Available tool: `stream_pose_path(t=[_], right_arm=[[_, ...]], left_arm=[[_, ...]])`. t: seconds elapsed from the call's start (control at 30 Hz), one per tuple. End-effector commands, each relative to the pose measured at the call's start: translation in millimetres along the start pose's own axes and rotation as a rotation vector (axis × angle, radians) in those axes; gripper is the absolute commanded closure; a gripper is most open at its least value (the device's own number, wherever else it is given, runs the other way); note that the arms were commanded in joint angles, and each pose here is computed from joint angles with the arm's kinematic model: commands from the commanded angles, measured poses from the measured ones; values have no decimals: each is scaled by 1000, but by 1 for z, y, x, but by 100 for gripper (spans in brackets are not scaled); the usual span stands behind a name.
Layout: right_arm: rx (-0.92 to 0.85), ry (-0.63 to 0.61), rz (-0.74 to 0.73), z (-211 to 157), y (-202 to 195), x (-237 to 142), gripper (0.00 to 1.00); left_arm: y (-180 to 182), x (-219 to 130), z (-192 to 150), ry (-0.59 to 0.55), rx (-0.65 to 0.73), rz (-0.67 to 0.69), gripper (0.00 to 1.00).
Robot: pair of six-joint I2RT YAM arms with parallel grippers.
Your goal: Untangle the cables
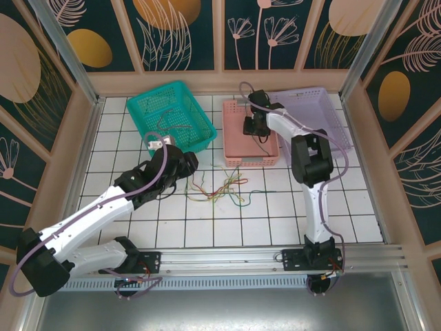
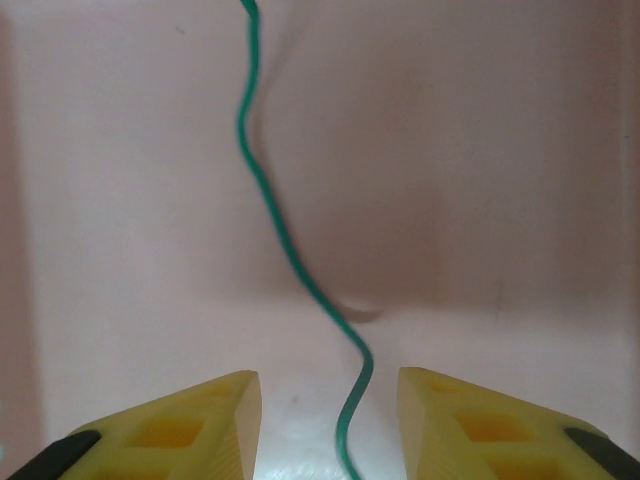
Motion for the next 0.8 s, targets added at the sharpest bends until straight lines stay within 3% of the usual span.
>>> stream_pose_path(t=[0.0,0.13,0.37,0.53,0.77], right_arm=[[-48,29,-68,3,1,0,60],[-49,49,-52,-1,3,9,70],[-42,24,-34,-4,7,-2,100],[-64,-85,41,-2,14,-46,100],[-132,-91,172,-21,18,-81,100]], left_arm=[[-7,-9,13,-55,-17,-33,40],[-8,-8,14,-58,-16,-37,40],[-14,-6,17,-61,-2,-57,40],[-16,-4,17,-62,5,-66,40],[-16,-2,16,-63,10,-70,41]])
Point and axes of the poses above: each hand's point on the last joint's axis, 136 mm out from that joint toward the fingers, its own x axis out along the fingers, its own y axis along the line the jaws close on, z = x × y, the point moved 9 cm from there along -x, back along the fingers, and after that the axes turned 8 degrees about x, right-handed, at the moved point
